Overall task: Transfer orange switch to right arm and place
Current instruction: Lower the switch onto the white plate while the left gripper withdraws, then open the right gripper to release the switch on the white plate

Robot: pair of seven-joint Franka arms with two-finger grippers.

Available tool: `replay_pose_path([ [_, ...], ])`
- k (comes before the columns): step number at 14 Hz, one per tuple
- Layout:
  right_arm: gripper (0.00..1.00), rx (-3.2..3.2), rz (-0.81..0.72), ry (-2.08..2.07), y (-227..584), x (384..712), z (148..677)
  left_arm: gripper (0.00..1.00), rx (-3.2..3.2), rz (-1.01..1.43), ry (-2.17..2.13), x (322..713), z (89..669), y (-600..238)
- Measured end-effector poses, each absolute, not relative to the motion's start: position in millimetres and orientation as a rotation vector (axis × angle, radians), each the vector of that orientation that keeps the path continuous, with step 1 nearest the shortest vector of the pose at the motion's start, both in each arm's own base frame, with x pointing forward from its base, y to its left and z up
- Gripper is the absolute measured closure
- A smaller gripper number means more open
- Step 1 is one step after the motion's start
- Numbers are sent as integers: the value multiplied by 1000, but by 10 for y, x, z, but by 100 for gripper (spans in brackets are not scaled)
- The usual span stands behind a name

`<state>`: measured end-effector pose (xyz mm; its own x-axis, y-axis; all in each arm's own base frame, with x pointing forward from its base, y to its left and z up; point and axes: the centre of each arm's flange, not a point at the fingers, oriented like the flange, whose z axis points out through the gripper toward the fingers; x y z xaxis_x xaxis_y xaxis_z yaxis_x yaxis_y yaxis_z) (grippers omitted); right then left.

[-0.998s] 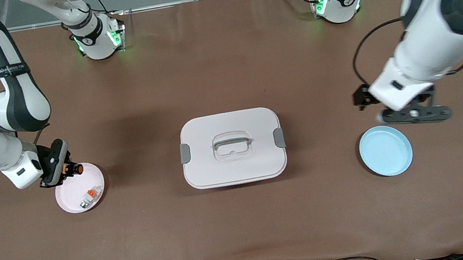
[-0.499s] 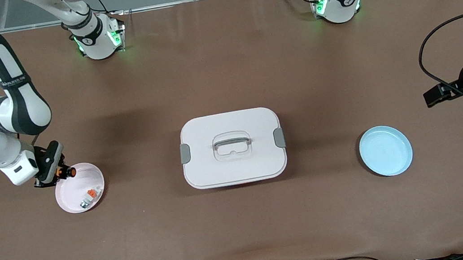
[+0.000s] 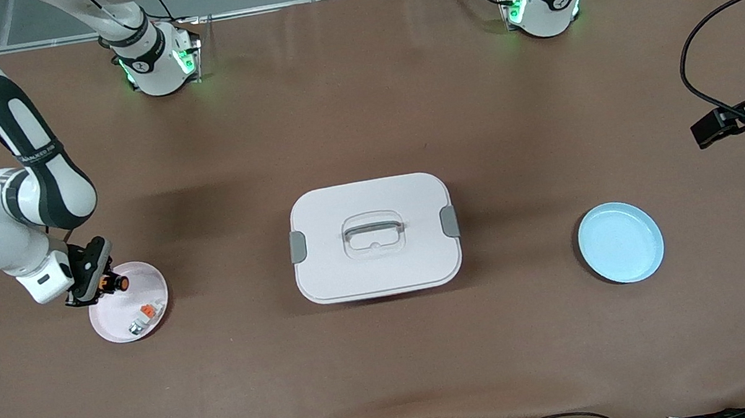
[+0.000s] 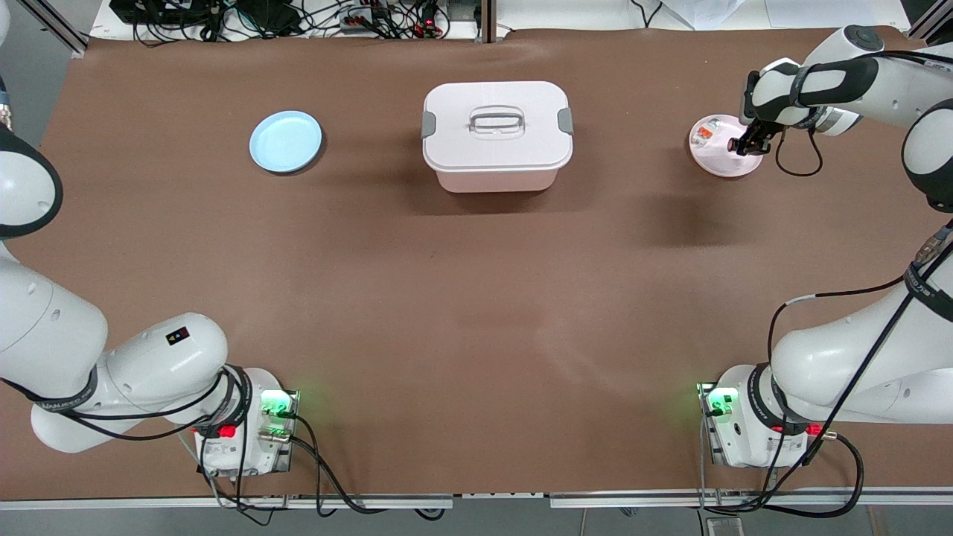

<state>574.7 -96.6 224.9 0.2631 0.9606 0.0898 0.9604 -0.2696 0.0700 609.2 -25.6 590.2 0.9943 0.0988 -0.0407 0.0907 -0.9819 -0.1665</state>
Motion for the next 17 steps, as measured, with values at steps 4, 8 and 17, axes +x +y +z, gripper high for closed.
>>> replay_pose_path([
  [4,64,2468,209,1887,-948,5782,2183,0,-2962,47,-151,6049,6002,-272],
  [8,64,2455,223,1893,-886,5805,2079,0,-2968,-30,-173,6071,6096,-235],
  [17,64,2453,225,1886,-887,5803,1879,0,-3019,-61,-225,5789,6221,-127],
])
